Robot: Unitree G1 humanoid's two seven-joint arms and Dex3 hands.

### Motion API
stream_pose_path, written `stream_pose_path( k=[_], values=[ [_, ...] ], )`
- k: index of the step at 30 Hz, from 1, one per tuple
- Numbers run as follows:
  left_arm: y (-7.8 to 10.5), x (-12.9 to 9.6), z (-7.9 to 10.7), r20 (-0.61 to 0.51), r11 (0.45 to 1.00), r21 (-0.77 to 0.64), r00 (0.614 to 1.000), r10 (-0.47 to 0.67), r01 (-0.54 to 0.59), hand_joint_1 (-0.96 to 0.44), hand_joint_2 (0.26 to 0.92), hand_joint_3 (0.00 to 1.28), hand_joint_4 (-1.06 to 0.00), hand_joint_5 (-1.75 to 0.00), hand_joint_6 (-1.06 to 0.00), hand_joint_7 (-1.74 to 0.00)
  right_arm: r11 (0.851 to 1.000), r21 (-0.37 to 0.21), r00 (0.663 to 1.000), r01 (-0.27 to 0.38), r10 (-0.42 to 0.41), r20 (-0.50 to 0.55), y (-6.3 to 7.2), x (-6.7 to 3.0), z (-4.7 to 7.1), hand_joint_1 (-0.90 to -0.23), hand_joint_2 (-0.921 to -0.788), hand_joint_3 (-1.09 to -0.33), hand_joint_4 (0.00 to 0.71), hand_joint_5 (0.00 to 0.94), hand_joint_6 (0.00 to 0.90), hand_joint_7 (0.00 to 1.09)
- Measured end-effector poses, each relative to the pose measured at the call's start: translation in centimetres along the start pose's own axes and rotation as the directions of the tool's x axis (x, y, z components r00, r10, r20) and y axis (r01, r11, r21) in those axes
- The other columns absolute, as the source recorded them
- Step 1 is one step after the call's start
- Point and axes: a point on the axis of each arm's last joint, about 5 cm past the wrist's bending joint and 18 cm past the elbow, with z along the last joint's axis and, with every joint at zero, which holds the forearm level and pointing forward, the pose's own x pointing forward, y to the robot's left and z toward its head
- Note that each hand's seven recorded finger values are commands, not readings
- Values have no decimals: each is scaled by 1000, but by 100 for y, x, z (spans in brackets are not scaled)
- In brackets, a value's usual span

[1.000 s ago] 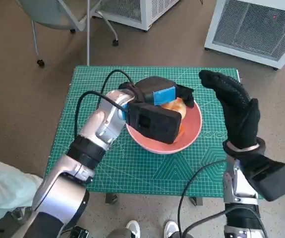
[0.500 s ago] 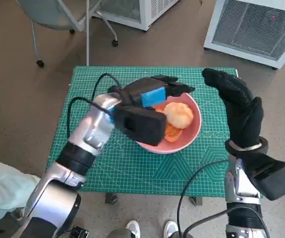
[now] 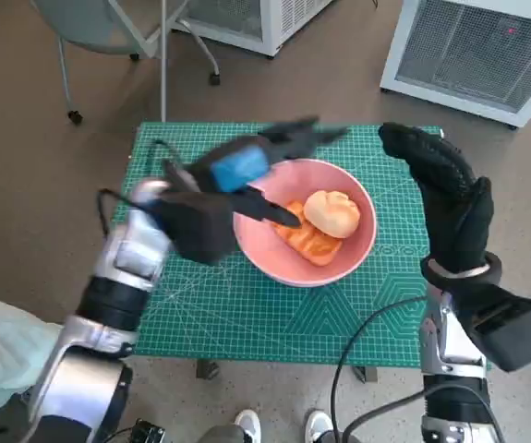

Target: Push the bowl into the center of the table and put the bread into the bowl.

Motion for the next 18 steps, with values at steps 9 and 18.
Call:
stream_pose_path(
  k=[9,18],
  values=[
    [-130,-199,-108,167,929,-298,946,278,-221,-549,921,213,-108,-15,-237,-41,1000,-22,1000,0,0,28,-12,112,64,-732,-921,-764,135,0,-1,481],
    [-400,-282,-187,183,827,-452,873,452,-334,-653,921,268,-90,-2,-214,-31,999,-51,999,-5,7,39,9,218,95,-724,-921,-773,129,0,-1,467]
  ],
)
